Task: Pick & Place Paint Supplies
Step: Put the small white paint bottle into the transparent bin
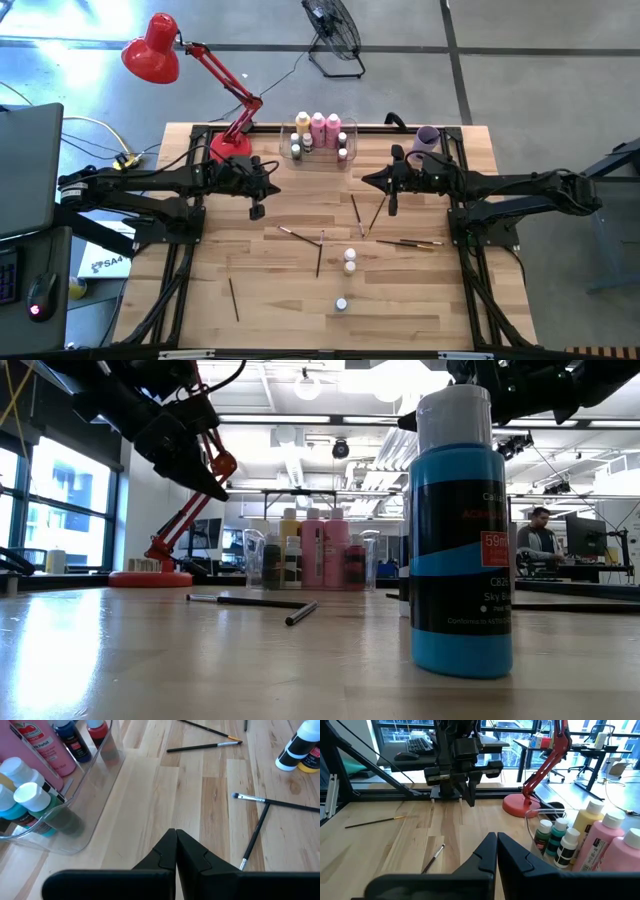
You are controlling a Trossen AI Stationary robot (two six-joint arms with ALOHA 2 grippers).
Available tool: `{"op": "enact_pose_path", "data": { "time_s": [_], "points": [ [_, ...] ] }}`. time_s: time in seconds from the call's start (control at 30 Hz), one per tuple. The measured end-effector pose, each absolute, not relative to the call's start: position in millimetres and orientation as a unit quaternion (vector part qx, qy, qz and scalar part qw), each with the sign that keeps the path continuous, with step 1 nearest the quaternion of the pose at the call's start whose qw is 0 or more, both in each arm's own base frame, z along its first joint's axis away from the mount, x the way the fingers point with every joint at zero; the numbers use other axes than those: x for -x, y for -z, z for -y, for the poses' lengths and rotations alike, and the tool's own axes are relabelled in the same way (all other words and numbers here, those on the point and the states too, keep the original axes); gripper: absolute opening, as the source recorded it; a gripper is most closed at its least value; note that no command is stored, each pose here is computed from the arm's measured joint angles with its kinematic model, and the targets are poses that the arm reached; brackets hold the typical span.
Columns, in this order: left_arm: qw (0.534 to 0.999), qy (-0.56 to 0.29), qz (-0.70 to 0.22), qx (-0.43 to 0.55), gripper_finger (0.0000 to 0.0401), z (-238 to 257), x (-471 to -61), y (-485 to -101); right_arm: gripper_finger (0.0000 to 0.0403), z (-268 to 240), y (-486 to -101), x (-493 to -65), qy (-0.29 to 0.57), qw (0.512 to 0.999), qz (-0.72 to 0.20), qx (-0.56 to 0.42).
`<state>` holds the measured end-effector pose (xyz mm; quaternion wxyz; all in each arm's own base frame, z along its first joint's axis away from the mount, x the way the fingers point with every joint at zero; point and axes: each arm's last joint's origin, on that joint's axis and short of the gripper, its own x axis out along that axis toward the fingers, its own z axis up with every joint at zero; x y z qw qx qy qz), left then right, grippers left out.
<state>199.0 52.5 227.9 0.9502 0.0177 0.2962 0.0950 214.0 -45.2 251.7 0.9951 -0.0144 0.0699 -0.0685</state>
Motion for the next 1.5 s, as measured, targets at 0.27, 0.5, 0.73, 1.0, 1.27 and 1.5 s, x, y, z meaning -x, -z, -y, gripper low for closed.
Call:
{"op": "enact_pose_path", "data": {
  "time_s": [0.27, 0.5, 0.73, 1.0, 1.27, 1.5],
  "points": [
    [0.951, -0.095, -0.294, -0.018, 0.0, -53, -199, -228, 0.0004, 45, -252, -214, 0.068, 0.995, -0.07, 0.014],
    [0.962, -0.099, -0.253, -0.025, 0.0, -54, -203, -235, 0.0004, 45, -252, -214, 0.068, 0.995, -0.07, 0.019],
    [0.977, -0.081, -0.195, -0.037, 0.0, -54, -208, -246, 0.0004, 47, -253, -213, 0.111, 0.991, -0.07, 0.036],
    [0.987, 0.003, -0.155, -0.045, 0.0, -51, -218, -247, 0.0004, 47, -251, -199, 0.103, 0.987, -0.114, 0.04],
    [0.99, 0.018, -0.139, -0.026, 0.0, -56, -241, -233, 0.0004, 54, -238, -171, 0.094, 0.993, -0.06, 0.029],
    [0.991, 0.045, -0.128, -0.01, 0.0, -58, -259, -224, 0.0004, 55, -239, -140, 0.078, 0.997, 0.022, 0.019]
  ]
}}
